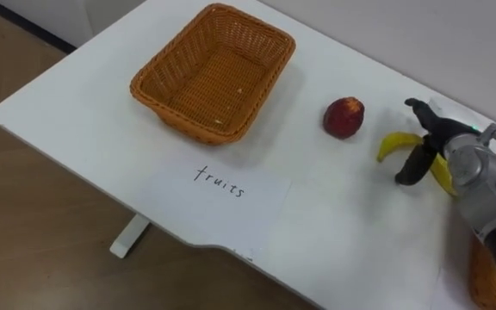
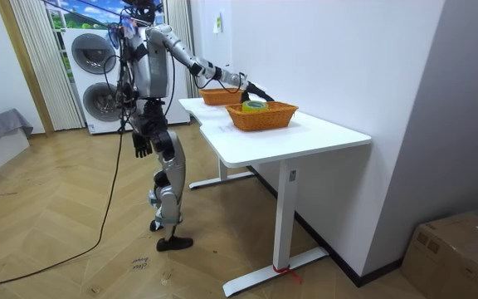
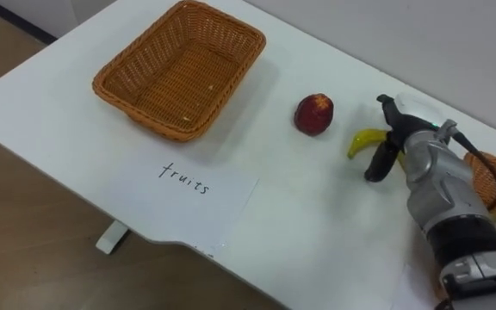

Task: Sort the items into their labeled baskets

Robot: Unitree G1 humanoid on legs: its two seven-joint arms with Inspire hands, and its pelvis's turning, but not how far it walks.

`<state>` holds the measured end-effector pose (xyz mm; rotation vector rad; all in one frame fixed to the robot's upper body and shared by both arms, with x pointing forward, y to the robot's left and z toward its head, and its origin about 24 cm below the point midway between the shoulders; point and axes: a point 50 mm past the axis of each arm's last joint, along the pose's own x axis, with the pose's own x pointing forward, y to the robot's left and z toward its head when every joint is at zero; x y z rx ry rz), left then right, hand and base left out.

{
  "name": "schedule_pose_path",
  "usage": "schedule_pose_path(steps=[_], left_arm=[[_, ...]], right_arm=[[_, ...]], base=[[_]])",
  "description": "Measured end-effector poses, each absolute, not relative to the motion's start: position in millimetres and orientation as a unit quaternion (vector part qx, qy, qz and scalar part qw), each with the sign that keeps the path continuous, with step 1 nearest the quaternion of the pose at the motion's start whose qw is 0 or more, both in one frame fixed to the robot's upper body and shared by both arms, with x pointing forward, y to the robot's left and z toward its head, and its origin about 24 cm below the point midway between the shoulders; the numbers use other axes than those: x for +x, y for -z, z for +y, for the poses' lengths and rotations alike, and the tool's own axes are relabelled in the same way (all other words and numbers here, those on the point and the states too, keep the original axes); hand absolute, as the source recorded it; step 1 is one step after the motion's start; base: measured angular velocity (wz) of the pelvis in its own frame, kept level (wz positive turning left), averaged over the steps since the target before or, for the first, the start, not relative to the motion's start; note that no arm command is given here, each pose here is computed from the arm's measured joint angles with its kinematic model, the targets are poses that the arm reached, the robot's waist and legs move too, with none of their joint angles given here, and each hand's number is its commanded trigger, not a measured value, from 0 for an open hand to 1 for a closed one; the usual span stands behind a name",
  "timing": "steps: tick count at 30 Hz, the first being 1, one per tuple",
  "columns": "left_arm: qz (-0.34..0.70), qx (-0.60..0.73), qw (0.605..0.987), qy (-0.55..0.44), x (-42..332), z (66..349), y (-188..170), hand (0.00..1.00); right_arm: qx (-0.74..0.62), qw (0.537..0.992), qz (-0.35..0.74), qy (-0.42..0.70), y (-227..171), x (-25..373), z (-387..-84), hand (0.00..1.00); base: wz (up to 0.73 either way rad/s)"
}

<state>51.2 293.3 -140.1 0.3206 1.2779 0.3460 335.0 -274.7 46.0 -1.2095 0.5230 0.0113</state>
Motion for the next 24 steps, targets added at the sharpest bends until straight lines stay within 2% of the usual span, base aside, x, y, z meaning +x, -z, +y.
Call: schedule_pose_path(steps=[12,18,23,24], left_arm=[[0.581,0.152,0.786,-0.148,65.5,291.6,138.9,0.0],[0.582,0.151,0.786,-0.145,72.7,295.8,138.0,0.0],[0.589,0.148,0.781,-0.144,72.1,295.9,139.5,0.0],[0.59,0.148,0.781,-0.144,72.6,295.9,139.6,0.0]], right_arm=[[-0.53,0.795,0.292,-0.049,-37.7,332.7,-279.9,0.0],[-0.468,0.807,0.353,-0.068,-28.4,322.7,-297.2,0.0],[-0.459,0.805,0.369,-0.077,-24.2,319.6,-299.5,0.0],[-0.459,0.804,0.37,-0.076,-23.9,319.4,-299.8,0.49]], base=[[0.01],[0.03],[0.01],[0.0]])
